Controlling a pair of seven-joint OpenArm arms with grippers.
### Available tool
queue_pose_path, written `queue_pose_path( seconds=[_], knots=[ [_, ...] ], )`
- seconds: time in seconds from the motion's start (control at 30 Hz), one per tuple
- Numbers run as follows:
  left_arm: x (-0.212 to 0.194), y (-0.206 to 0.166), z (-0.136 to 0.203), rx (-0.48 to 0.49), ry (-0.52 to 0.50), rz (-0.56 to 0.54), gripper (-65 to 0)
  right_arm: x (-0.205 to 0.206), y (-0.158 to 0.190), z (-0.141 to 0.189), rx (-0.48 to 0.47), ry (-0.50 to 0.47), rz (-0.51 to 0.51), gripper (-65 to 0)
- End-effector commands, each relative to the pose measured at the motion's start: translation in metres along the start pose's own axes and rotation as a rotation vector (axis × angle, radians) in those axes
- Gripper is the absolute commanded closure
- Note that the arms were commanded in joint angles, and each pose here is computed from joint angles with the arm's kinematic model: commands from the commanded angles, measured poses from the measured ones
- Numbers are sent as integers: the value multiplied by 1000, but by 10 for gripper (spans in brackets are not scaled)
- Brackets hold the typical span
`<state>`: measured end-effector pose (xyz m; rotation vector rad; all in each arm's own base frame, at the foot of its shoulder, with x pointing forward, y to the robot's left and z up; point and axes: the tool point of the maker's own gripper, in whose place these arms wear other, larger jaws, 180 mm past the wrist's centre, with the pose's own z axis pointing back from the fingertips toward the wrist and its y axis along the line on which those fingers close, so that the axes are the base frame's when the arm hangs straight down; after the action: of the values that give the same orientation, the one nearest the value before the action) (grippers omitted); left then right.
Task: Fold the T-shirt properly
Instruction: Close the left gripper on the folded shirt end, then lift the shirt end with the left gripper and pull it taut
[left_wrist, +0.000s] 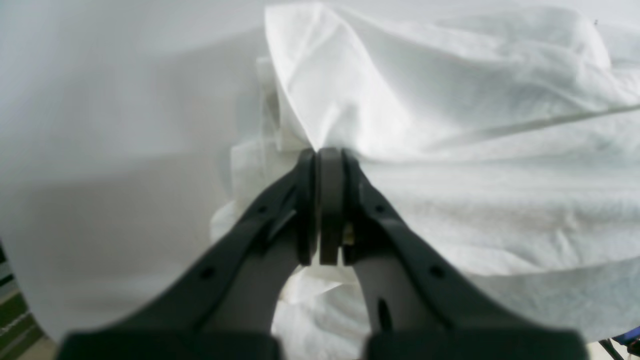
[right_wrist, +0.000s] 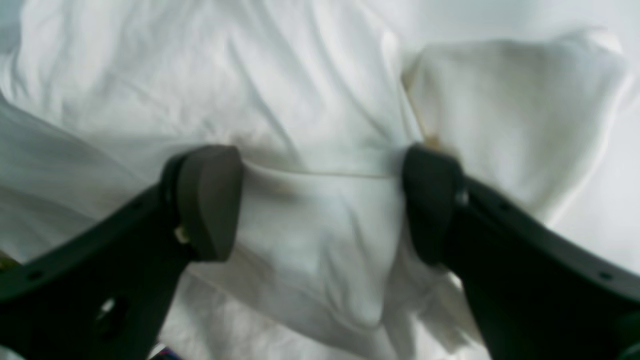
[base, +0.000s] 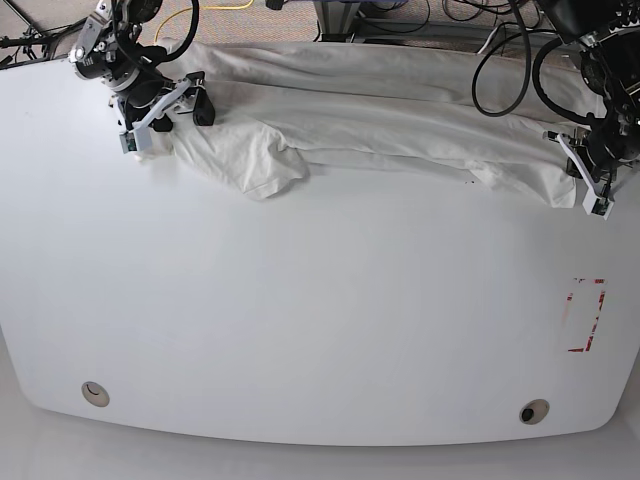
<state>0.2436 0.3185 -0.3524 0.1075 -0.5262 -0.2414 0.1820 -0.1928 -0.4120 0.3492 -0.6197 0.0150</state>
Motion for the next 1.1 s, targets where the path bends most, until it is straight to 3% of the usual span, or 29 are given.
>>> queue_pose_path(
  seconds=[0.0, 0.17, 0.5, 0.67, 1.07],
  knots=[
    [13, 9, 12, 39, -45, -31, 0, -2, -3, -1, -3, 0, -2, -480],
    [20, 8, 22, 63, -65, -61, 0, -8, -10, -4, -34, 16, 1, -480],
    [2, 15, 37, 114, 59, -80, 0, -15, -14, -8, -44, 22, -10, -480],
    [-4, 27, 46, 153, 58, -45, 0, -14, -14, -8, -44, 20, -10, -480],
    [-54, 33, 53, 163, 186, -49, 0, -14, -14, -8, -45, 19, -9, -480]
  ],
)
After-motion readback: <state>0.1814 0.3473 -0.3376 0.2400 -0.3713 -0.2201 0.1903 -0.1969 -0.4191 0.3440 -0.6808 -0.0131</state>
